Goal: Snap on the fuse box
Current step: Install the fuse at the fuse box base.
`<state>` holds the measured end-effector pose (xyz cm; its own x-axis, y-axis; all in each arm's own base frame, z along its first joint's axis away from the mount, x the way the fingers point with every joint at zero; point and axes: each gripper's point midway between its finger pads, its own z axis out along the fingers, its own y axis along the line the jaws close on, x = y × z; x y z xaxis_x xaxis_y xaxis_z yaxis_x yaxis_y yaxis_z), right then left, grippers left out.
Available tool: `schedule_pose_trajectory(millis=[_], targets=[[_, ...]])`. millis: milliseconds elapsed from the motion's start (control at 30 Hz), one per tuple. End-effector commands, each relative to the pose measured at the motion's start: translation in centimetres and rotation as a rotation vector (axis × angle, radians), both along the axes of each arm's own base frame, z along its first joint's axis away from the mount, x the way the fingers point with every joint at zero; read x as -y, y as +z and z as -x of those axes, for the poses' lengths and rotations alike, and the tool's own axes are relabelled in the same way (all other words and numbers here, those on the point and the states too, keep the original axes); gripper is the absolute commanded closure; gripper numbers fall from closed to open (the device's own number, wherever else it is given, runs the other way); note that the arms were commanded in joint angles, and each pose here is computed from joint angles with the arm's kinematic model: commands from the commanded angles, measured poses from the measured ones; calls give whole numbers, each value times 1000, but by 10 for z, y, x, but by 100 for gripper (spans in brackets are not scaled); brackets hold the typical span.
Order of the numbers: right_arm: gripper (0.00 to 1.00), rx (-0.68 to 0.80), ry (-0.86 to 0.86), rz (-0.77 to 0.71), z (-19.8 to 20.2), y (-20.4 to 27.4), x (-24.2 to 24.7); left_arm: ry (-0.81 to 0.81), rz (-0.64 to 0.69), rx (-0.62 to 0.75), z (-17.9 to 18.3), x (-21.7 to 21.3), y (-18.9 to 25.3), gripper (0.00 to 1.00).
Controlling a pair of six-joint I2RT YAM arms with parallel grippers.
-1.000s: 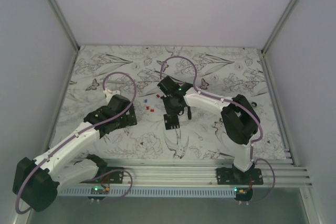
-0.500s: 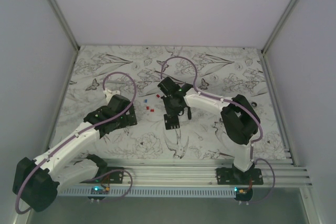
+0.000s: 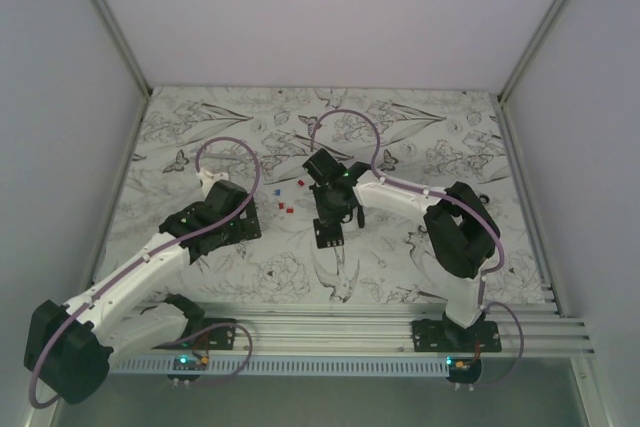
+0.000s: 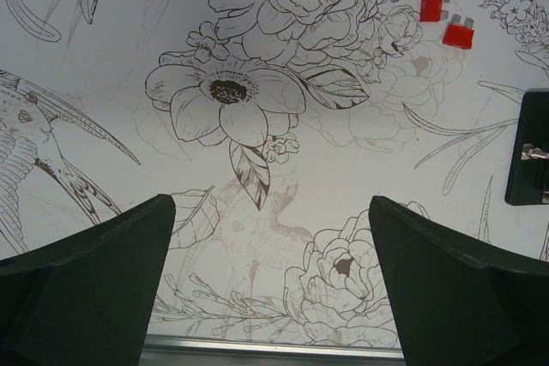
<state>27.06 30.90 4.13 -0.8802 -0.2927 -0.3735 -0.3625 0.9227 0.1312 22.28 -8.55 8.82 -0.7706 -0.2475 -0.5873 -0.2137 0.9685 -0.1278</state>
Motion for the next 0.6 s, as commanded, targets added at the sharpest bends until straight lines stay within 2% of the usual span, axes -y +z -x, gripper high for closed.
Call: schedule_pose_trajectory(millis=[0,300,567], targets=[[100,22,-30,-20,-1,1,-4,1,-21,-42,12,-7,-8,0],[100,13,-47,34,1,-15,7,5,-16,-41,12,-7,-8,0],[100,61,-33,26,-4,-5,9,5,-8,-37,13,-6,-7,0]])
